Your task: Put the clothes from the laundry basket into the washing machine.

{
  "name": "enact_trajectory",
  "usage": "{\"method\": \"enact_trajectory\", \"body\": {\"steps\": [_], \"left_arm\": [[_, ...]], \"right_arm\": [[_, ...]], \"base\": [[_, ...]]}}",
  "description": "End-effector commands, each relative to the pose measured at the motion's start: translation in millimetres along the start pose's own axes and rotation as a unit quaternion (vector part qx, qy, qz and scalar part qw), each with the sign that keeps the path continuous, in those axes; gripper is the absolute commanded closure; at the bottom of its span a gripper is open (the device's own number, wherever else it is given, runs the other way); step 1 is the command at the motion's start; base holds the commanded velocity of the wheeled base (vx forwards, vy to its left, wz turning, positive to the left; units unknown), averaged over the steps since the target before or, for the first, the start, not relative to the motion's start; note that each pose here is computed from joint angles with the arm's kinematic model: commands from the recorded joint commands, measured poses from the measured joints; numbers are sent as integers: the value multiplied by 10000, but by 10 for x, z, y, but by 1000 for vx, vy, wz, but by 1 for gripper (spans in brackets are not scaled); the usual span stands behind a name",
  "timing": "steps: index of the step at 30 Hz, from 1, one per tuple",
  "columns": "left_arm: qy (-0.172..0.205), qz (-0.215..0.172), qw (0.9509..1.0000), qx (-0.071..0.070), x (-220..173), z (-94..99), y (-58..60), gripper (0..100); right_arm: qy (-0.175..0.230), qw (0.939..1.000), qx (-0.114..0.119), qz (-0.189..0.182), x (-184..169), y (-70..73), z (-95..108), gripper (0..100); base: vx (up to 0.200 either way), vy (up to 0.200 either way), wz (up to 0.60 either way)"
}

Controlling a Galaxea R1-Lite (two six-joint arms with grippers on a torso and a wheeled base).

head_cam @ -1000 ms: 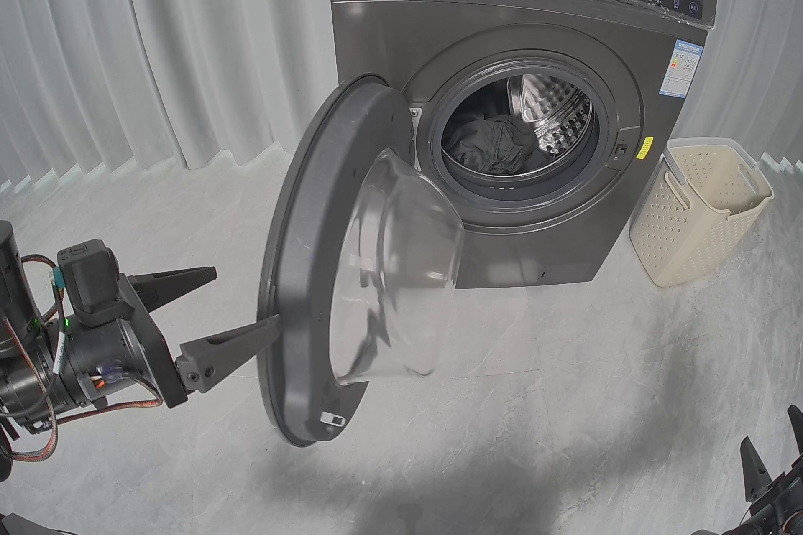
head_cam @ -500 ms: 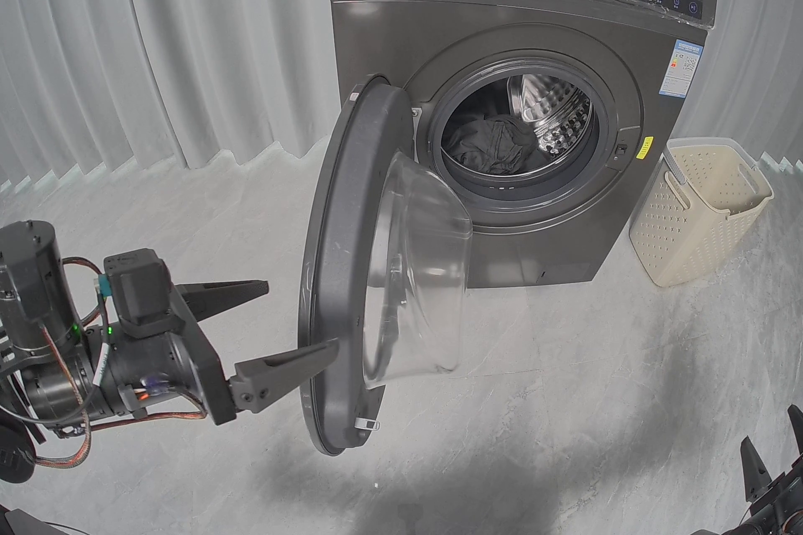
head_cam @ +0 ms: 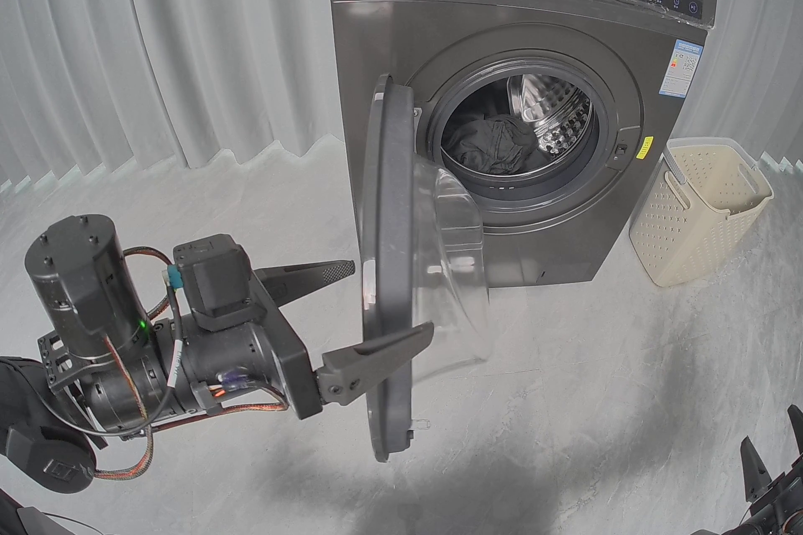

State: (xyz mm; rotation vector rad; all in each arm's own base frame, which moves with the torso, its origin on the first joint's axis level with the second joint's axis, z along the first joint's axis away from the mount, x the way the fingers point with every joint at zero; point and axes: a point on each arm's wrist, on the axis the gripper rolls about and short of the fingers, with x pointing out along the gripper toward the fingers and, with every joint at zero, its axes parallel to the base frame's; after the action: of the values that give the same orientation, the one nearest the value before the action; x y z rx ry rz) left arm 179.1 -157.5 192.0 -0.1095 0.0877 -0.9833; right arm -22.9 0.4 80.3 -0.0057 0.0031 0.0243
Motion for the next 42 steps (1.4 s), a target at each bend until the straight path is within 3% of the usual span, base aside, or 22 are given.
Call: {"method": "enact_trajectory", "body": {"steps": [1,8,12,15,19,25,30,34,42], "left_arm": [[119,-31,9999,-73,86,-87,4,0],[62,55,9999,-62,-59,-79,-8,0],[-23,492,9988,-24,-135,-61,27,0],[19,697,9976,-29,-137,-87,82,0],[214,1143,9932,-84,-178,-195,291,0],[190,1422,9896,-95,-242,-186,422,0],[414,1377,9895,-139,-100,-287,437,0],[528,1208,9913,-30,146,-334,397,0],[317,1272,9913,70,582,-262,350,0]], "right_arm": [[-1,10000,-2,1,0,0,-48,0],[-1,10000,-2,1,0,0,-48,0],[-1,10000,-2,1,0,0,-48,0],[-1,10000,-2,9,0,1,-48,0],[-1,10000,-2,9,0,1,-48,0],[-1,10000,-2,9,0,1,-48,0],[-1,10000,-2,9,0,1,-48,0],[-1,10000,-2,9,0,1,-48,0],[-1,10000,-2,1,0,0,-48,0]], "base": [[0,0,0],[0,0,0],[0,0,0],[0,0,0],[0,0,0],[0,0,0],[0,0,0],[0,0,0],[0,0,0]]}}
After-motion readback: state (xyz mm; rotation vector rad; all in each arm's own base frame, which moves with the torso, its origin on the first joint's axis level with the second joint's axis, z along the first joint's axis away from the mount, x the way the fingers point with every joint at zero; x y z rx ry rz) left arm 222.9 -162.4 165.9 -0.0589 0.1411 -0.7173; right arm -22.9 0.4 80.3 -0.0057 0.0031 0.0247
